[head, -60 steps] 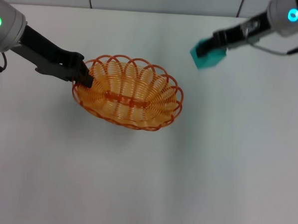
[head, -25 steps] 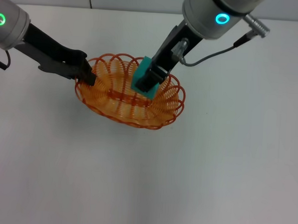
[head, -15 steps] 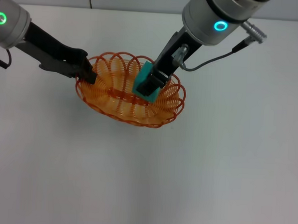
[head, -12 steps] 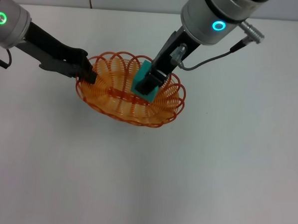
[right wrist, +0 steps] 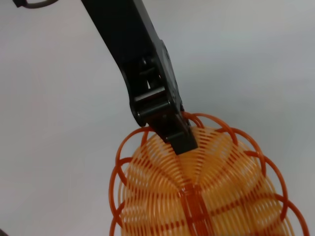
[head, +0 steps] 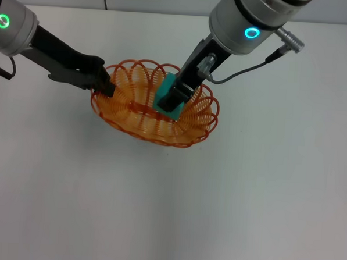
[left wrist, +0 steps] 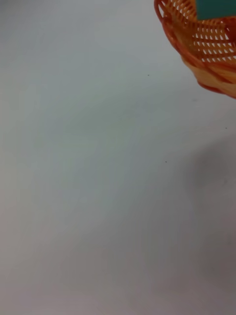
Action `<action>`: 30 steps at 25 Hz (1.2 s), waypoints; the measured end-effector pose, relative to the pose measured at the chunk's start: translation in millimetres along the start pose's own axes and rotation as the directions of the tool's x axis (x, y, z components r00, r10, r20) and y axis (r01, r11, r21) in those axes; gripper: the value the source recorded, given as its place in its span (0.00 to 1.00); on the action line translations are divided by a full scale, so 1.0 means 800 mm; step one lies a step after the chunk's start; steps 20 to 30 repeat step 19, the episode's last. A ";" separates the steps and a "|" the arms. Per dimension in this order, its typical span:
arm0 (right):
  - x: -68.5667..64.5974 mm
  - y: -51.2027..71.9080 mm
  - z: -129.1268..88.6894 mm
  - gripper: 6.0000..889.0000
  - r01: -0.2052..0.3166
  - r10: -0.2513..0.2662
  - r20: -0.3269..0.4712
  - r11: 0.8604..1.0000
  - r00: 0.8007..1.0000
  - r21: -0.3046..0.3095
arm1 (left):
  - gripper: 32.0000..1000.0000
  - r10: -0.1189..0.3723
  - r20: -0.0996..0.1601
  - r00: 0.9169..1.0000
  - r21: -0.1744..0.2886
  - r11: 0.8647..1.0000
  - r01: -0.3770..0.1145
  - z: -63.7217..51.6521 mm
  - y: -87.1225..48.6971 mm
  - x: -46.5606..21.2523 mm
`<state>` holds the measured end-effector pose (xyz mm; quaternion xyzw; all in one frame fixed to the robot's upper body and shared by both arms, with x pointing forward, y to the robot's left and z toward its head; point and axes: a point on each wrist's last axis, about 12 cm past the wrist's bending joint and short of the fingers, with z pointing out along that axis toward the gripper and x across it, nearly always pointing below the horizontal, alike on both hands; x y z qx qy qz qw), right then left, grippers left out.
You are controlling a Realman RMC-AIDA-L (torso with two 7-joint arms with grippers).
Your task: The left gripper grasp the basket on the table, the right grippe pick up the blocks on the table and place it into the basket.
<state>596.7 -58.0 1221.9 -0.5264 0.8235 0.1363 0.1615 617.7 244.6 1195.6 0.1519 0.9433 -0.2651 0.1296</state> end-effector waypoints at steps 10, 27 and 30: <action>-0.001 0.000 0.000 0.75 0.003 -0.003 0.008 1.000 1.000 0.002 | 0.07 -0.001 0.002 1.000 -0.002 1.000 0.001 -0.001 0.001 0.0000; 0.000 0.002 -0.008 0.75 0.012 -0.013 0.024 1.000 1.000 0.011 | 0.07 -0.010 0.000 1.000 -0.004 1.000 0.010 -0.002 0.005 0.0034; 0.000 0.002 -0.008 0.75 0.012 -0.013 0.024 1.000 1.000 0.011 | 0.07 -0.010 0.000 1.000 -0.004 1.000 0.010 -0.002 0.005 0.0034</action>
